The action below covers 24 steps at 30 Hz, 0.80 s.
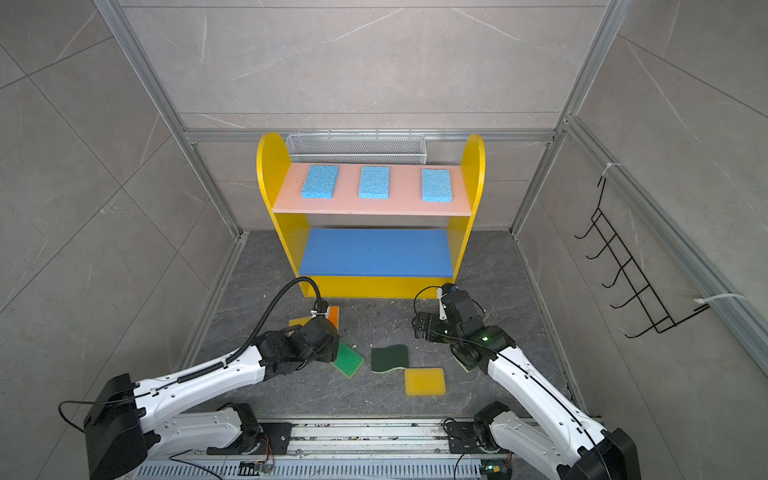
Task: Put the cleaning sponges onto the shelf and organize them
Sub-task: 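Lift the orange sponge and carry it toward the blue lower shelf with the left gripper, then push the orange sponge into the lower shelf with the left gripper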
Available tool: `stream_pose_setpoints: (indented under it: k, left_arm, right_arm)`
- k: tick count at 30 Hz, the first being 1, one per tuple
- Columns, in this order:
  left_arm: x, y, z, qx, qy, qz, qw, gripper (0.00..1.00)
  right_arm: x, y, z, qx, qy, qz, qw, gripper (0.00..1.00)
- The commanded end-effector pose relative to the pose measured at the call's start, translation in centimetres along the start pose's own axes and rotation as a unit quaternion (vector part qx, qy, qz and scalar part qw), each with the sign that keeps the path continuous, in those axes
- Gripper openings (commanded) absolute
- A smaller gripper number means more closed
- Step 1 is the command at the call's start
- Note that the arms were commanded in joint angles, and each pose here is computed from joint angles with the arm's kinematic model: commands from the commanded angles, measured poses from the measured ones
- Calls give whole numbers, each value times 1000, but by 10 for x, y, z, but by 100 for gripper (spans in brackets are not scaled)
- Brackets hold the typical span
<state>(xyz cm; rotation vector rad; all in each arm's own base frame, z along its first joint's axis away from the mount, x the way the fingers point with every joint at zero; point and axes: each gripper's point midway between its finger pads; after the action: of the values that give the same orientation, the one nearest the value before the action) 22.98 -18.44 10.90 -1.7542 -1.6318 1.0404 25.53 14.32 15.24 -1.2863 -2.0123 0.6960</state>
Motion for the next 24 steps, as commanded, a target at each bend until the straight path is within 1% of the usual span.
stream_pose_setpoints:
  k: [1, 3, 7, 11, 20, 24]
  left_arm:
    - [-2, 11, -20, -5, -22, 27, 999, 71]
    - [0, 15, -29, -8, -22, 23, 999, 71]
    - [-4, 27, -39, 1, -5, 16, 1000, 71]
    - [-11, 42, -49, 2, -2, 24, 1000, 71]
    - [-2, 66, -79, 10, 14, 1, 1000, 71]
    - [3, 74, -89, 4, 20, -8, 1000, 71]
  right_arm:
    - [0, -4, 4, 2, -10, -3, 1000, 96]
    - [0, -5, 4, 1, -11, -2, 1000, 96]
    - [-1, -7, 4, -1, -12, 0, 1000, 96]
    - [-3, -7, 4, -3, -12, 4, 1000, 96]
    - [-5, -3, 3, 6, -18, 12, 1000, 96]
    - [-4, 0, 0, 7, -19, 12, 1000, 96]
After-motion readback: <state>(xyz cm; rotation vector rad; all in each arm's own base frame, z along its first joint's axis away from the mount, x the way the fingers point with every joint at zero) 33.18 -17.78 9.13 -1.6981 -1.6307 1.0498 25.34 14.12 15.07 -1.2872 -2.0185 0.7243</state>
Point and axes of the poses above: each gripper's point midway between its finger pads, its own y axis out along the fingers, its own x axis along the line the jaws close on, z = x × y, and after that the axes turned 15 degrees about -y, right-handed
